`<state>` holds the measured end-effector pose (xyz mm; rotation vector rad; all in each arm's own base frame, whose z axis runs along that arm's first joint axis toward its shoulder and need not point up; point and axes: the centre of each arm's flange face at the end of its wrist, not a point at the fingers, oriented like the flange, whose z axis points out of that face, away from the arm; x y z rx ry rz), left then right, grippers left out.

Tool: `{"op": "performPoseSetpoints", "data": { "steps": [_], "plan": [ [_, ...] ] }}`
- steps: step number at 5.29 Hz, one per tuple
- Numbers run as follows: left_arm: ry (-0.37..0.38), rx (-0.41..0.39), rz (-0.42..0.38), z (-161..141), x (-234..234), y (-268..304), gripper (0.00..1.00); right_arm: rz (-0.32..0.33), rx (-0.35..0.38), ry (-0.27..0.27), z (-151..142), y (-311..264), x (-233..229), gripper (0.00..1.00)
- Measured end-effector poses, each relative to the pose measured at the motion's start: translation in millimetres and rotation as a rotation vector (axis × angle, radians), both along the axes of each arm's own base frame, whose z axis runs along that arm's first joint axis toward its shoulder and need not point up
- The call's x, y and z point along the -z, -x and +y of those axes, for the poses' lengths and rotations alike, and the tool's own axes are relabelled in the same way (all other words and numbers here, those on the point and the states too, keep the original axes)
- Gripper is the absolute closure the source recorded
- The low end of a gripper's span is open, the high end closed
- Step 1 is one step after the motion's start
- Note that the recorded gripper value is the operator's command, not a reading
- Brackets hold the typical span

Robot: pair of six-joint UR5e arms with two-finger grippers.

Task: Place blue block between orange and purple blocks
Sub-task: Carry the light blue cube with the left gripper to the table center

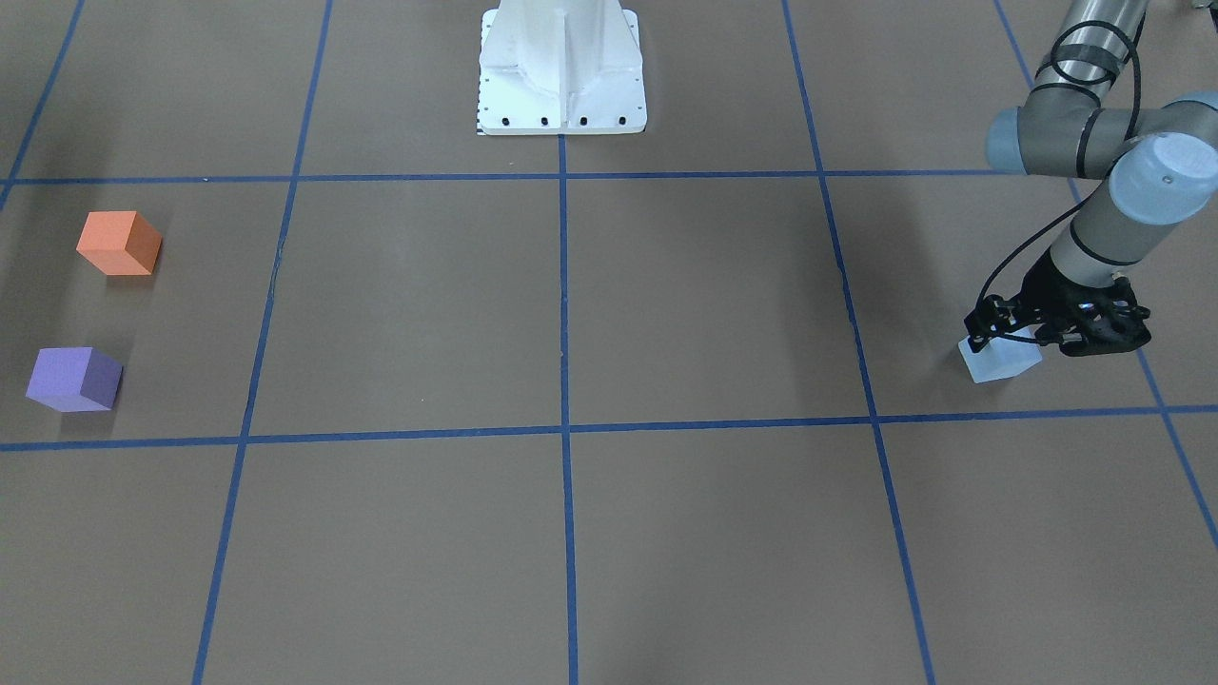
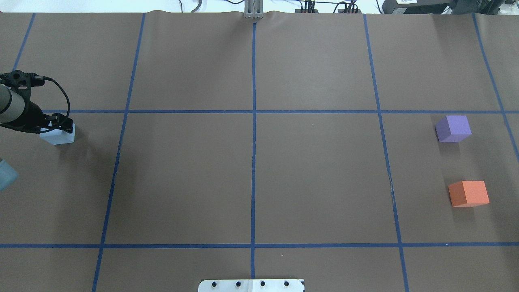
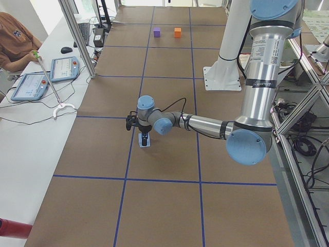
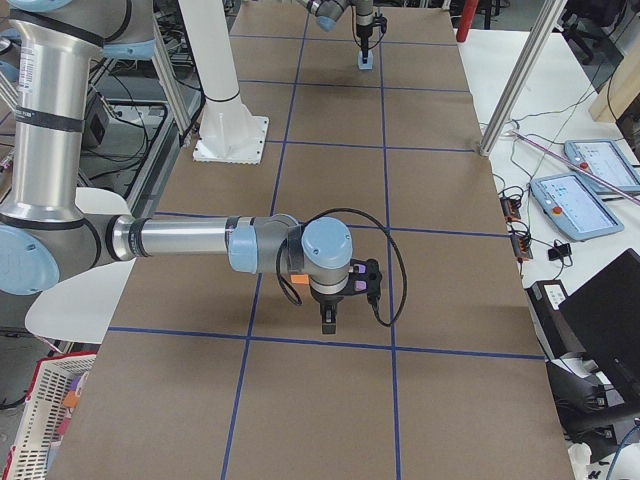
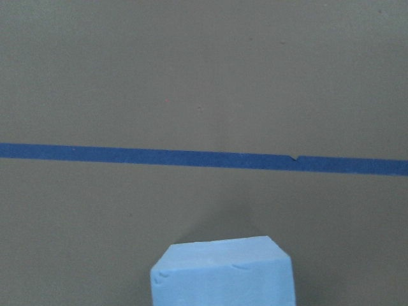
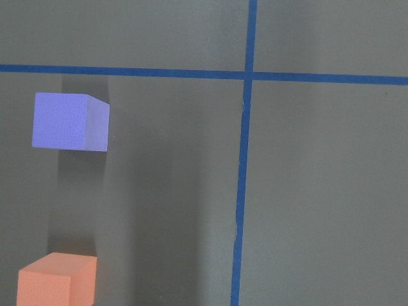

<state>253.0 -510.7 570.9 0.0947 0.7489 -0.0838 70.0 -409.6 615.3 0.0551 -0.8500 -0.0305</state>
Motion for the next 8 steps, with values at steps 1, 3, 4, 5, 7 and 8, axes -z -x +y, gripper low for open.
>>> {"op": "performPoseSetpoints", "data": {
  "steps": [1, 3, 4, 5, 7, 8],
  "plan": [
    [0.003, -0.001, -0.003, 0, -2, -1, 1.0, 0.0, 0.0, 0.0, 0, 0, 0, 0.0],
    [-0.015, -0.003, 0.005, -1, 10, 1, 1.0, 0.003, 0.0, -0.002, 1, 0, 1, 0.0],
    [-0.021, 0.0, 0.01, -7, 35, 1, 1.0, 0.007, 0.0, -0.001, 2, 0, 0, 0.0],
    [-0.009, 0.004, 0.001, -21, 87, -6, 1.0, 0.009, 0.002, -0.008, 2, 0, 0, 0.0],
    [0.009, -0.009, 0.009, -41, 209, -45, 1.0, 0.006, 0.0, -0.016, 2, 0, 0, 0.0],
    [0.017, -0.028, 0.046, -29, 257, -91, 1.0, 0.002, -0.002, -0.012, 2, 0, 0, 0.0]
  ]
}}
